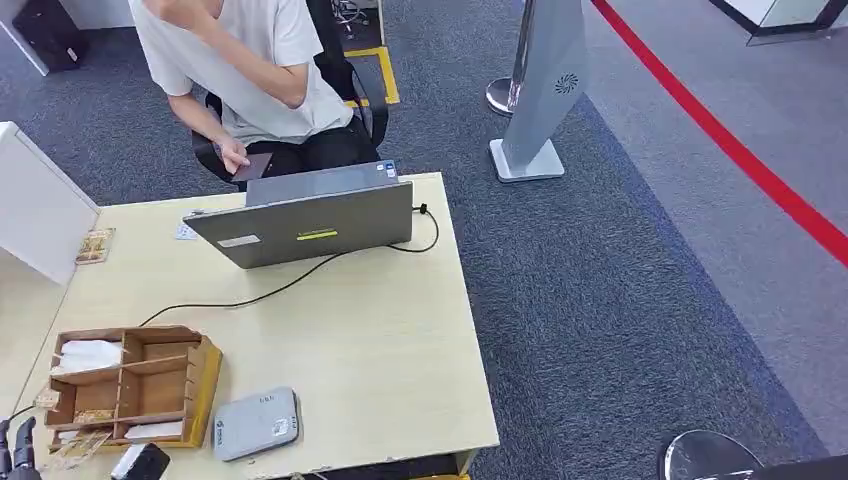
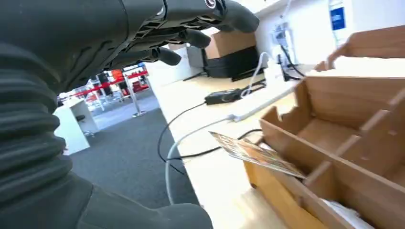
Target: Pass the card to the sensor for recognition and then transmit it.
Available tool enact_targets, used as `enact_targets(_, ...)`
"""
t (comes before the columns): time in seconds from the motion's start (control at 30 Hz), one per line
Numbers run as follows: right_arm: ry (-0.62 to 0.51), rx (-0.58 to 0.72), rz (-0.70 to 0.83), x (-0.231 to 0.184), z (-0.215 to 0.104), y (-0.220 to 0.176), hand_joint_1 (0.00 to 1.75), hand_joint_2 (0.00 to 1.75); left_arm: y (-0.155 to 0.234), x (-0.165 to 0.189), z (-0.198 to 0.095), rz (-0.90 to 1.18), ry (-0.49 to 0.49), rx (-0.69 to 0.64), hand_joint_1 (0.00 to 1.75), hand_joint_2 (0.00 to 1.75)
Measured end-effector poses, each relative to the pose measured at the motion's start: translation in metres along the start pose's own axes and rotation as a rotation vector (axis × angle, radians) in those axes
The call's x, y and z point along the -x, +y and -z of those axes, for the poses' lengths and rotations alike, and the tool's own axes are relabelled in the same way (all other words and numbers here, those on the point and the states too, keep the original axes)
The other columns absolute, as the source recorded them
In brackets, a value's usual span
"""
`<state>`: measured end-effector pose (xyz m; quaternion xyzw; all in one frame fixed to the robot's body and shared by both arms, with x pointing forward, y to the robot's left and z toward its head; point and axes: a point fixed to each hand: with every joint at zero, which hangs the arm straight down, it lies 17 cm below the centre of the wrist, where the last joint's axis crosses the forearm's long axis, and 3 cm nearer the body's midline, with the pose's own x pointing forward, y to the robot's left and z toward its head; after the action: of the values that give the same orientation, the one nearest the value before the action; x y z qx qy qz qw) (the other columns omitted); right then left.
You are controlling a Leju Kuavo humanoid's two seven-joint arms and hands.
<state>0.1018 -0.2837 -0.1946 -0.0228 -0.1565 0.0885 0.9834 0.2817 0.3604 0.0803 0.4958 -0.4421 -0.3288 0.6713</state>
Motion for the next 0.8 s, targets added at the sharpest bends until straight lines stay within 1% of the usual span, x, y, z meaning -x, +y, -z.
enact_targets(0.17, -0.003, -0.003, -0.008, 0.0, 0.0, 0.001, 0.0, 1.75, 0.002, 0.019, -0.001, 0.015, 0.044, -0.003, 0.0, 1.75)
enact_targets(0.3, -0.008, -0.004, -0.012, -0.001, 0.0, 0.001, 0.0, 1.75, 0.004, 0.027, -0.001, 0.021, 0.064, -0.009, 0.0, 1.75)
enact_targets(0.43, -0.012, -0.004, -0.042, -0.001, 0.001, 0.001, 0.0, 1.75, 0.013, 0.037, 0.003, 0.035, 0.091, -0.051, 0.0, 1.75)
enact_targets(0.63, -0.036, -0.013, -0.102, -0.006, 0.003, 0.004, 0.0, 1.75, 0.029, 0.045, 0.015, 0.072, 0.083, -0.168, 0.0, 1.75)
enact_targets(0.8, -0.036, -0.028, -0.128, -0.004, 0.005, 0.008, 0.0, 1.75, 0.021, 0.048, 0.024, 0.084, 0.083, -0.178, 0.0, 1.75)
